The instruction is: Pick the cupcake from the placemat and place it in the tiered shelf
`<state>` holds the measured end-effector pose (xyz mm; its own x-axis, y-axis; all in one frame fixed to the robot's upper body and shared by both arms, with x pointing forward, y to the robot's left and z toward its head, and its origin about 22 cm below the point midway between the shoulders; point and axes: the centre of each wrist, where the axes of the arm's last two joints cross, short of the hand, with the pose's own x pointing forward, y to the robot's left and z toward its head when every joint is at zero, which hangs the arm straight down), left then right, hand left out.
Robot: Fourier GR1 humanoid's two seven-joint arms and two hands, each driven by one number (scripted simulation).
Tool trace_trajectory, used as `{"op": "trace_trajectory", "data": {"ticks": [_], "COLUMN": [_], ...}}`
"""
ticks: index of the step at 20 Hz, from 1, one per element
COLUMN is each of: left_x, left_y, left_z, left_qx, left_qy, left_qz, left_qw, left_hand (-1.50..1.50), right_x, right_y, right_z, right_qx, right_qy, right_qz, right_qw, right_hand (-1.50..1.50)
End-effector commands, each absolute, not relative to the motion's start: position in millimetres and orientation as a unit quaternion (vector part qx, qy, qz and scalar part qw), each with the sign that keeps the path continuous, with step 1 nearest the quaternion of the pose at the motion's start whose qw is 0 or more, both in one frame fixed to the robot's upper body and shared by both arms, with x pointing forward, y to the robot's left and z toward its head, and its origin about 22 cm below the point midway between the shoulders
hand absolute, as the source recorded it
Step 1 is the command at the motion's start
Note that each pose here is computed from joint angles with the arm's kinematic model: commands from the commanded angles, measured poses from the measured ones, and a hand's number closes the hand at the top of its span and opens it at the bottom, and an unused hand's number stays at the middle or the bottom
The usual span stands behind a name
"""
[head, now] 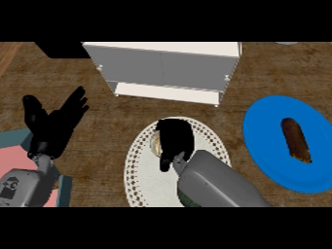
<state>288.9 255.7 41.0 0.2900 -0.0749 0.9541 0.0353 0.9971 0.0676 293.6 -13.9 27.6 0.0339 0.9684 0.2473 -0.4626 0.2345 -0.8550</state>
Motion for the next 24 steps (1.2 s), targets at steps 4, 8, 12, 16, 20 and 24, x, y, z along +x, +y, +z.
{"op": "trace_trajectory", "data": {"ticks": [4,8,12,16,20,24], "left_x": [263.7,259.0,256.0,266.3,268.1,267.0], "left_y": [275.4,271.7,275.9,280.7,263.1,268.4], "left_z": [-6.0,-13.6,-17.2,-3.2,-6.0,-13.1], "left_qx": [0.038,0.030,0.038,0.025,0.017,0.025], "left_qy": [-0.532,-0.530,-0.528,-0.532,-0.532,-0.518], "left_qz": [0.005,0.001,0.009,-0.007,-0.008,-0.005], "left_qw": [0.846,0.848,0.848,0.846,0.846,0.855], "left_hand": [0.00,0.00,0.00,0.00,0.00,0.00], "right_x": [291.7,273.6,256.3,264.1,260.4,260.8], "right_y": [-11.0,-1.2,12.8,24.7,40.0,58.1], "right_z": [20.1,21.6,46.2,74.7,104.8,160.3], "right_qx": [-0.242,-0.228,-0.221,-0.240,-0.262,-0.290], "right_qy": [-0.453,-0.497,-0.556,-0.558,-0.587,-0.645], "right_qz": [0.562,0.549,0.543,0.456,0.386,0.343], "right_qw": [0.648,0.633,0.590,0.651,0.661,0.619], "right_hand": [1.50,1.50,1.50,1.50,1.50,1.50]}}
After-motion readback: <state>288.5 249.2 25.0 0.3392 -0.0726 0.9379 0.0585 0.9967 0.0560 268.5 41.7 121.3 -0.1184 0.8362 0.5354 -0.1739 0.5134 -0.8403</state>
